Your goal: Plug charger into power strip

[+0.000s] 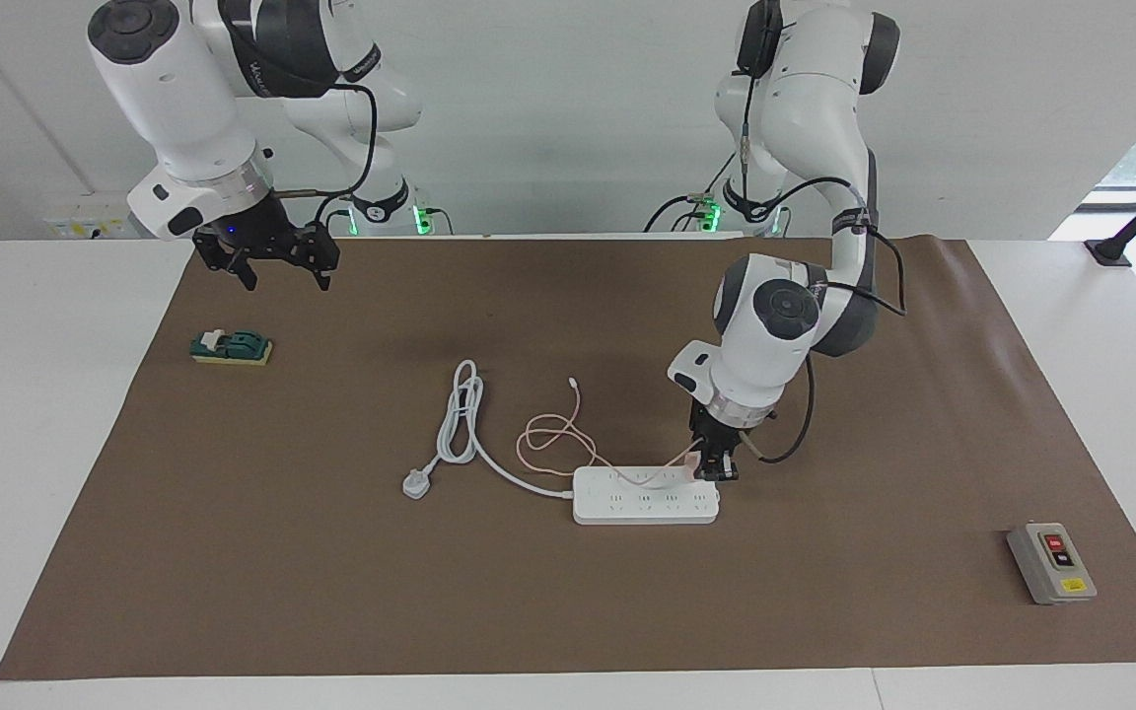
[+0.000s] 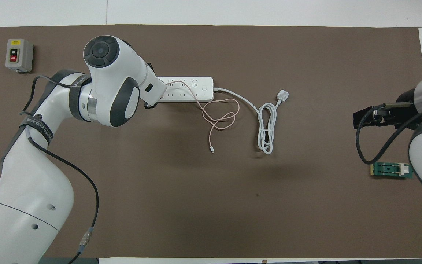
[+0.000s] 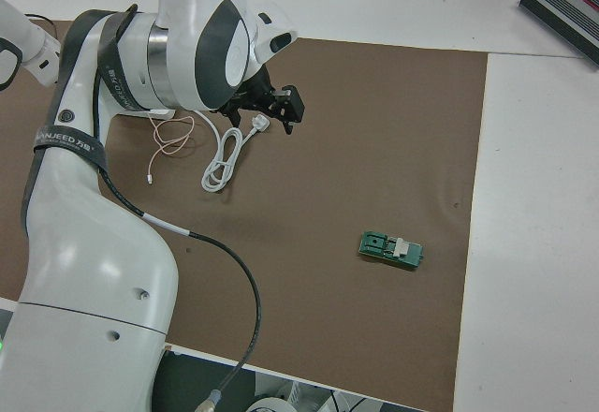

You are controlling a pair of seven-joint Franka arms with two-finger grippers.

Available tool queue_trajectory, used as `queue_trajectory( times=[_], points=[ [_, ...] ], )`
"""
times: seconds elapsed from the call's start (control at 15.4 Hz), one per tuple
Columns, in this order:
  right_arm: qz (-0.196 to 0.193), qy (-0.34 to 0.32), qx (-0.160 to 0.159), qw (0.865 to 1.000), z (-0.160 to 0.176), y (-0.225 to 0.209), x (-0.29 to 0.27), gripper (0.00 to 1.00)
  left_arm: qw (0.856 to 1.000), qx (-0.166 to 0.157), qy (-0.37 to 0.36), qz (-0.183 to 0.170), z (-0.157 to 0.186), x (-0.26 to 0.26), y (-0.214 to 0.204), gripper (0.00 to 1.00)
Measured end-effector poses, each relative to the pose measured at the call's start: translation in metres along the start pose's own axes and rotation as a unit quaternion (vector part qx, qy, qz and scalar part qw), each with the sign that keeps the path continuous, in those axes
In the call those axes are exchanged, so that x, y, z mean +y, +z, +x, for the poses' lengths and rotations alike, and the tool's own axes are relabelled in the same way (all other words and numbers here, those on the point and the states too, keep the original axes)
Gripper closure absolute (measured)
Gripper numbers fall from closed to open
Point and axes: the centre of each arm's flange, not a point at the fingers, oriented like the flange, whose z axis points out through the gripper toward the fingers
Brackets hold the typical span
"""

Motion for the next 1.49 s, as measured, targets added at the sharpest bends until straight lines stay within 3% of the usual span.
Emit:
queue_trajectory(
  times=[0.39,0.91,1.23,1.49],
  points=[
    [0.0,0.0,0.0,1.0,0.0,0.0,0.0,0.0,0.999,0.04,0.031,-0.007,-0.018,-0.004,0.006,0.68],
    [0.0,0.0,0.0,1.0,0.0,0.0,0.0,0.0,0.998,0.045,0.041,-0.008,-0.021,-0.004,0.006,0.68],
    [0.0,0.0,0.0,1.0,0.0,0.0,0.0,0.0,0.997,0.046,0.04,-0.044,-0.021,-0.018,0.007,0.68],
    [0.0,0.0,0.0,1.0,0.0,0.0,0.0,0.0,0.997,0.04,0.046,-0.048,-0.018,-0.019,0.007,0.68]
  ],
)
